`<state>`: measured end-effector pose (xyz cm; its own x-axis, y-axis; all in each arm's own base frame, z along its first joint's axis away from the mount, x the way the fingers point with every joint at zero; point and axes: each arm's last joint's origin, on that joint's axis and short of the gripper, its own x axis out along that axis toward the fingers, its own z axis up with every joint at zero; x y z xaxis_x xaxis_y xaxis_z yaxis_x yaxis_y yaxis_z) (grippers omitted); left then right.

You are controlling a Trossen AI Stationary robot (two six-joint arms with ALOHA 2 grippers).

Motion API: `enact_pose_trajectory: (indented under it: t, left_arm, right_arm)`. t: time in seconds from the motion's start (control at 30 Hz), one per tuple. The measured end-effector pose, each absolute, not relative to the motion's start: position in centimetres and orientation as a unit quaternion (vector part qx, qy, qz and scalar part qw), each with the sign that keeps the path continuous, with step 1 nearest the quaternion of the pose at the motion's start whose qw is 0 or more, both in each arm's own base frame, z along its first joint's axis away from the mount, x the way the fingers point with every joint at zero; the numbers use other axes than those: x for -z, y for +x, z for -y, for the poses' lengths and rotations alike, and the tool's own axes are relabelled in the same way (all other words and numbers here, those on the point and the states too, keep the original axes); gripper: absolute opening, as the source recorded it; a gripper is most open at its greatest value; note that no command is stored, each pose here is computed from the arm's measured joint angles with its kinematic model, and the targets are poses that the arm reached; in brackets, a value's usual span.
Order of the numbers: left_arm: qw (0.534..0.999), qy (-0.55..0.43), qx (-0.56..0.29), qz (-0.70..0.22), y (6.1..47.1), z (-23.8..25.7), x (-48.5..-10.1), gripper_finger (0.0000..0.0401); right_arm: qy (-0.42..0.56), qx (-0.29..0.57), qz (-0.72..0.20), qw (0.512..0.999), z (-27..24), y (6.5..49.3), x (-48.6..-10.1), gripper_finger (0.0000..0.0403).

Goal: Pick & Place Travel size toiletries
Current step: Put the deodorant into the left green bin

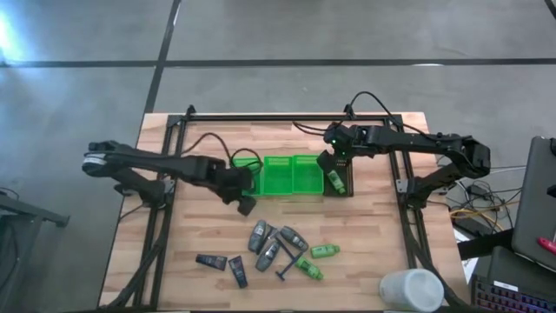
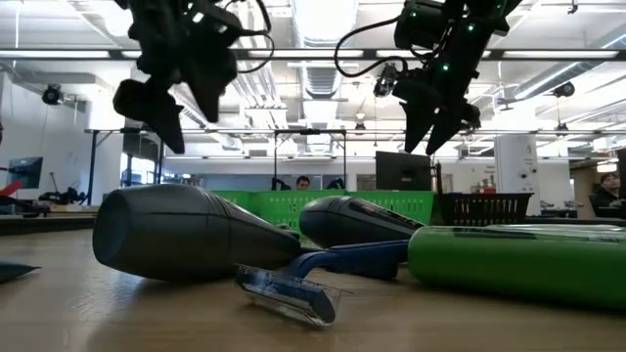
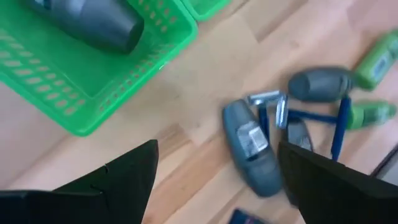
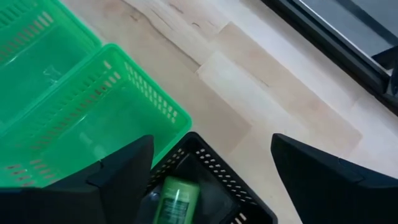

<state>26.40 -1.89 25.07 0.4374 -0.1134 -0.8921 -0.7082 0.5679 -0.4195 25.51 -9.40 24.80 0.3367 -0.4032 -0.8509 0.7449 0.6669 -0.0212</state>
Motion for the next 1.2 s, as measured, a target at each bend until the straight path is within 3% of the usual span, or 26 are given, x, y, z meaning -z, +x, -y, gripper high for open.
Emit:
enact_pose_trajectory:
  t: [0.3,0.47,0.77,1.2]
  left_arm:
    - [0.677,-0.479,-0.264,-0.493,30.7,5.2,-23.9,0.0332]
    - [0.656,-0.426,-0.311,-0.540,33.3,7.4,-23.3,0.0332]
    - [0.663,-0.382,-0.318,-0.559,37.9,9.6,-19.8,0.0332]
    - [0.663,-0.382,-0.351,-0.539,36.5,12.0,-20.1,0.0296]
  right_arm:
    - [0.168,0.347,-0.461,0.799,9.4,25.5,-24.8,0.0318]
    - [0.168,0.347,-0.461,0.799,9.4,25.5,-24.8,0.0334]
    - [0.168,0.348,-0.482,0.786,9.2,25.1,-24.6,0.0350]
    - [0.164,0.348,-0.501,0.775,9.0,24.7,-24.2,0.0319]
